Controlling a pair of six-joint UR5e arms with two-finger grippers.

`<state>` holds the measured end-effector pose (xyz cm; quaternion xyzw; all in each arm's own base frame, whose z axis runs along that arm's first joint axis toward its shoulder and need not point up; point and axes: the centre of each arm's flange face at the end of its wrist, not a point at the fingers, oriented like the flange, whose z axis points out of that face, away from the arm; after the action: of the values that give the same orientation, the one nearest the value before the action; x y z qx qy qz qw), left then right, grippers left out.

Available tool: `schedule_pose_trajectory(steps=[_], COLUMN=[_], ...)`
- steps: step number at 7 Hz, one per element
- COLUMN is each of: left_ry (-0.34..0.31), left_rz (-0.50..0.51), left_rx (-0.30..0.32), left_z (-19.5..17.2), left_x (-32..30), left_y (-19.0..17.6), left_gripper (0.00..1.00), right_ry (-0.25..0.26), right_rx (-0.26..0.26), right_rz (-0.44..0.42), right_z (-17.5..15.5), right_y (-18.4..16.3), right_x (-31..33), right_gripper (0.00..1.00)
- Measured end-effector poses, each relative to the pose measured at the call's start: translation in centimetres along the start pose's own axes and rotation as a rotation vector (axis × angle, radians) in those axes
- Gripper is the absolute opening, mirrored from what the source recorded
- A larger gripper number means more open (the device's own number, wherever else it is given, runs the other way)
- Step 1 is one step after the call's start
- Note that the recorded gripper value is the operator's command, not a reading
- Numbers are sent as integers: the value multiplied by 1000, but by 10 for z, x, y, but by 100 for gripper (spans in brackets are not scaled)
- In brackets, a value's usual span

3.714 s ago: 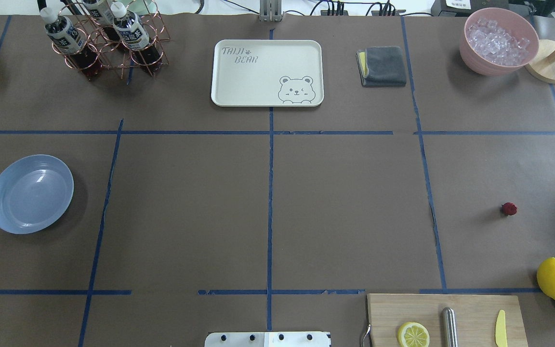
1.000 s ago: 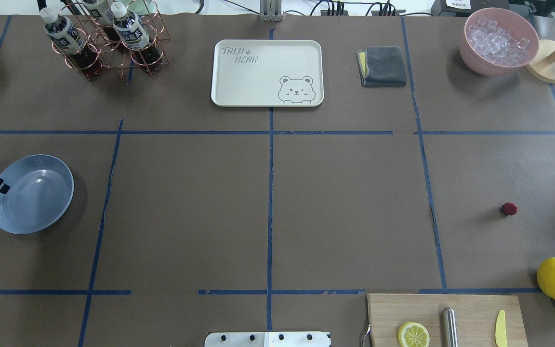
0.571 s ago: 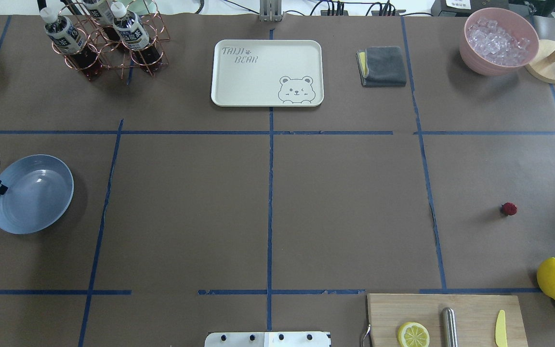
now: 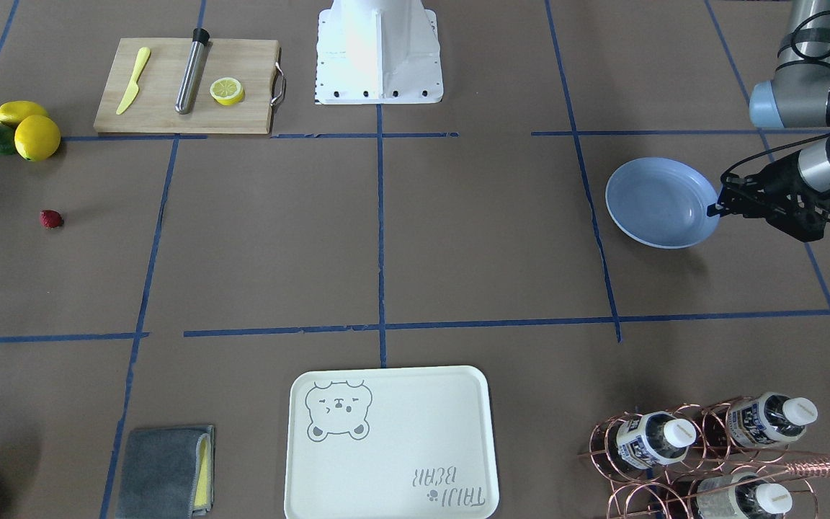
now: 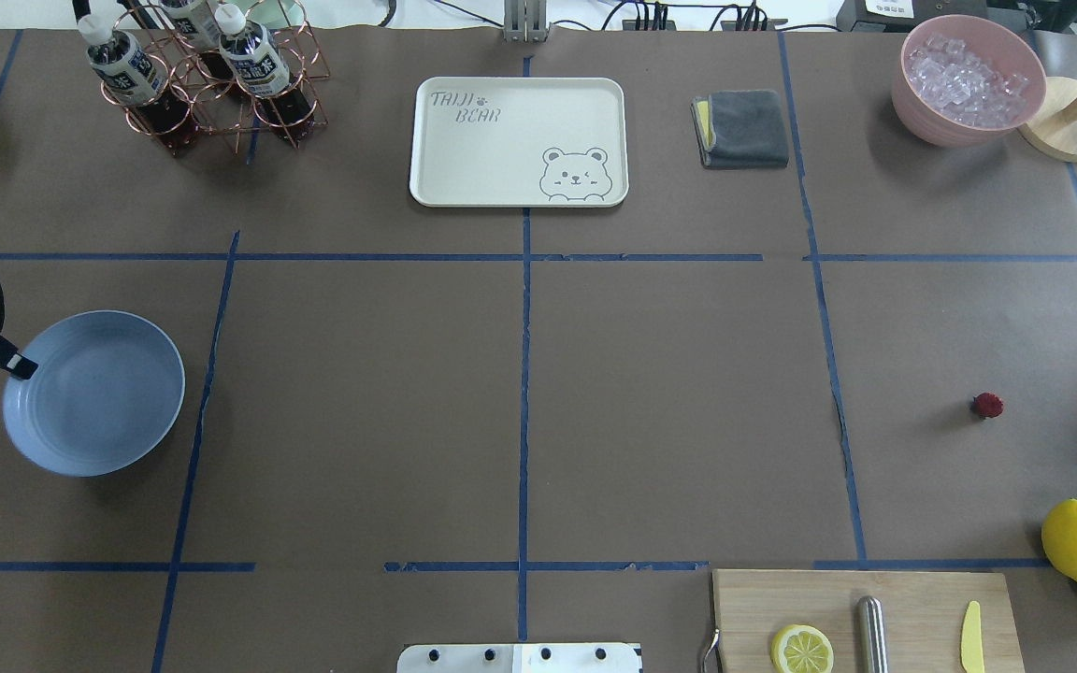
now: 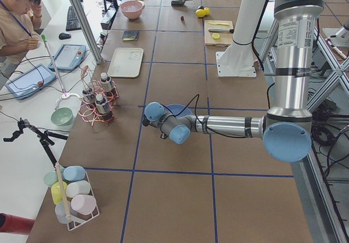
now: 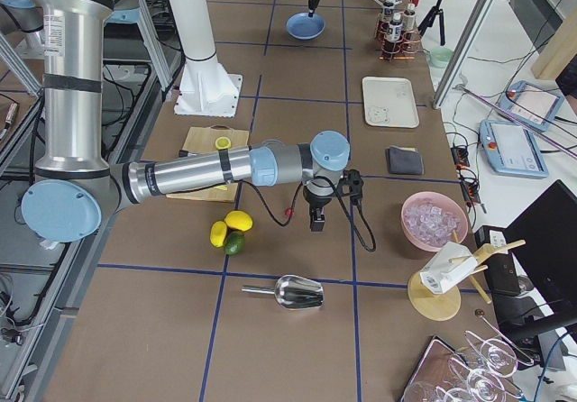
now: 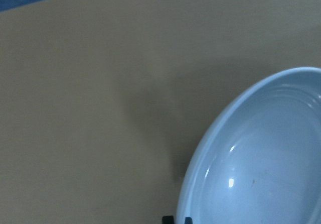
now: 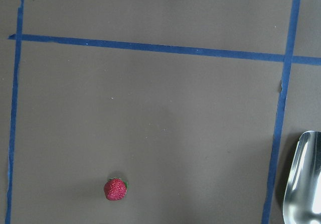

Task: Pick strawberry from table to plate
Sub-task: 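Slide the light blue plate with the left gripper toward the table center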

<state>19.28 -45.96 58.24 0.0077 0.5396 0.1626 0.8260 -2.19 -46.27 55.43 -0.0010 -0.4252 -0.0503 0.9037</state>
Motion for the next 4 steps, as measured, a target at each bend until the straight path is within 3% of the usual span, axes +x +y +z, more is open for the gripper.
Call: schedule_pose_trajectory(steps=[2, 4], left_ry=[105, 189], left_rz=[-143, -281], left_rx=[44, 64], left_z=[-21, 14], left_x=[72, 162], left_y=[-10, -37], left_gripper=[0, 0], right_ry=[-9, -19], right_rx=[-1, -2], right_rz=[3, 2], right_z=[0, 0], right_y=[1, 1], right_x=[-1, -2], right_gripper=[100, 100])
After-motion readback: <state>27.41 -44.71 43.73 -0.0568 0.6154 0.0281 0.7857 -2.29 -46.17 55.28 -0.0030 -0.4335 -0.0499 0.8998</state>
